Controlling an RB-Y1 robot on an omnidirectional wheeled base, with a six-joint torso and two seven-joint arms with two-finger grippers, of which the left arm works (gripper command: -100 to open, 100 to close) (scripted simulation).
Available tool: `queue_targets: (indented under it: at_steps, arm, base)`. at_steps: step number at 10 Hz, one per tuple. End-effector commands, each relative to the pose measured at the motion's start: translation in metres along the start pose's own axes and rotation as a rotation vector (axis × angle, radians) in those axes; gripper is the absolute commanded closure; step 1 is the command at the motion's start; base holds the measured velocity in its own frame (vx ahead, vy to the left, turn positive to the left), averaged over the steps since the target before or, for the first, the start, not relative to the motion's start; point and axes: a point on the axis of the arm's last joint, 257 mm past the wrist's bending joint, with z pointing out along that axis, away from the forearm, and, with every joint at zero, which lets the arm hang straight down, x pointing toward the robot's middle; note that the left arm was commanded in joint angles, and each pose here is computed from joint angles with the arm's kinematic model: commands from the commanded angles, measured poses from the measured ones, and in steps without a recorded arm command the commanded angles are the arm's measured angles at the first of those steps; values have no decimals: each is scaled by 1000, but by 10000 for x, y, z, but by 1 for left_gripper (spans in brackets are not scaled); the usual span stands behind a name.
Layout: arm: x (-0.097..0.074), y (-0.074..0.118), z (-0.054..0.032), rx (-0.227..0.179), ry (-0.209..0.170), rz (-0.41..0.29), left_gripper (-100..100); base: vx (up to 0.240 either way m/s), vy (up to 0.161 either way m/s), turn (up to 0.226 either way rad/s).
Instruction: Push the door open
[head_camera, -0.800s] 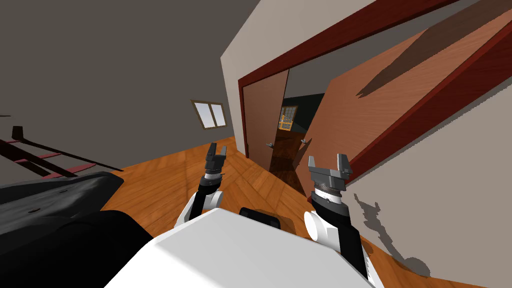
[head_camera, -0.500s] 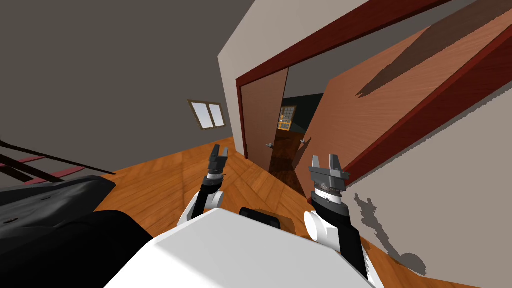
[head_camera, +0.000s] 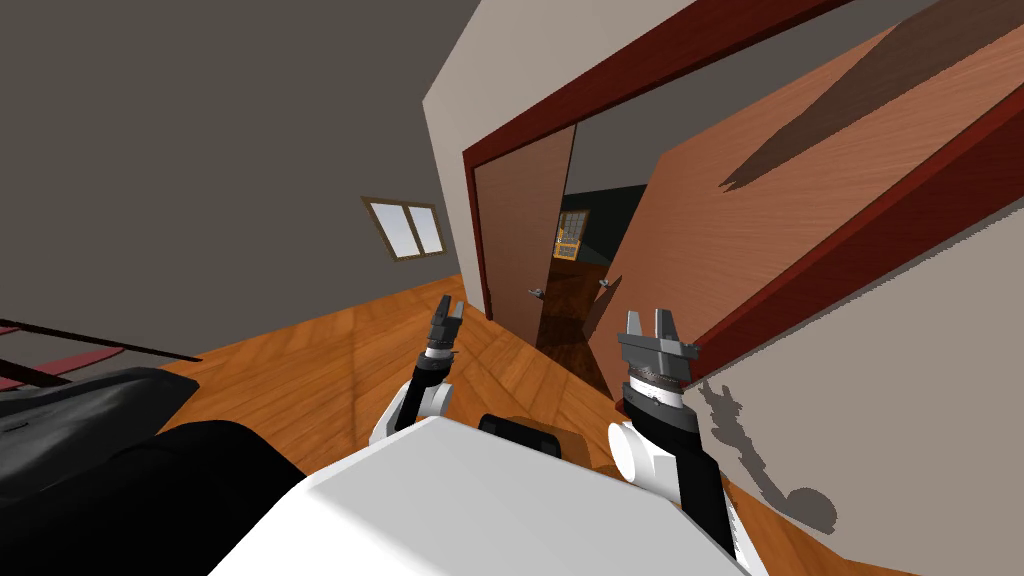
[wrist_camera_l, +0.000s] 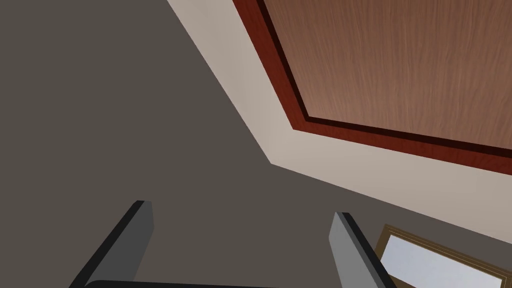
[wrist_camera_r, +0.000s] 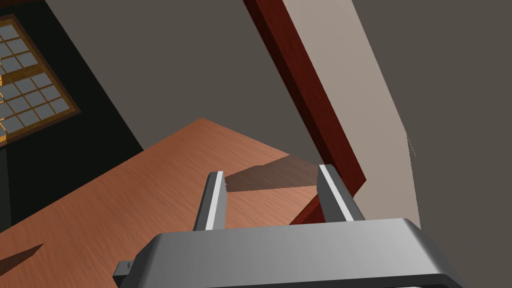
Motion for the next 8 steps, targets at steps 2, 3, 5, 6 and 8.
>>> queue_targets:
  at_steps: [2, 3, 5, 6, 8]
  arm:
    - [60, 174, -42, -31, 13, -12, -100]
    - [84, 244, -63, -44, 18, -17, -100]
    - [138, 397, -112, -71, 28, -27, -100]
    - [165, 472, -138, -85, 33, -32, -100]
    - [223, 628, -195, -114, 43, -42, -100]
  base:
    - [96, 12, -46]
    - [90, 9, -45]
    - [92, 7, -59]
    - [98, 12, -46]
    - [99, 2, -50]
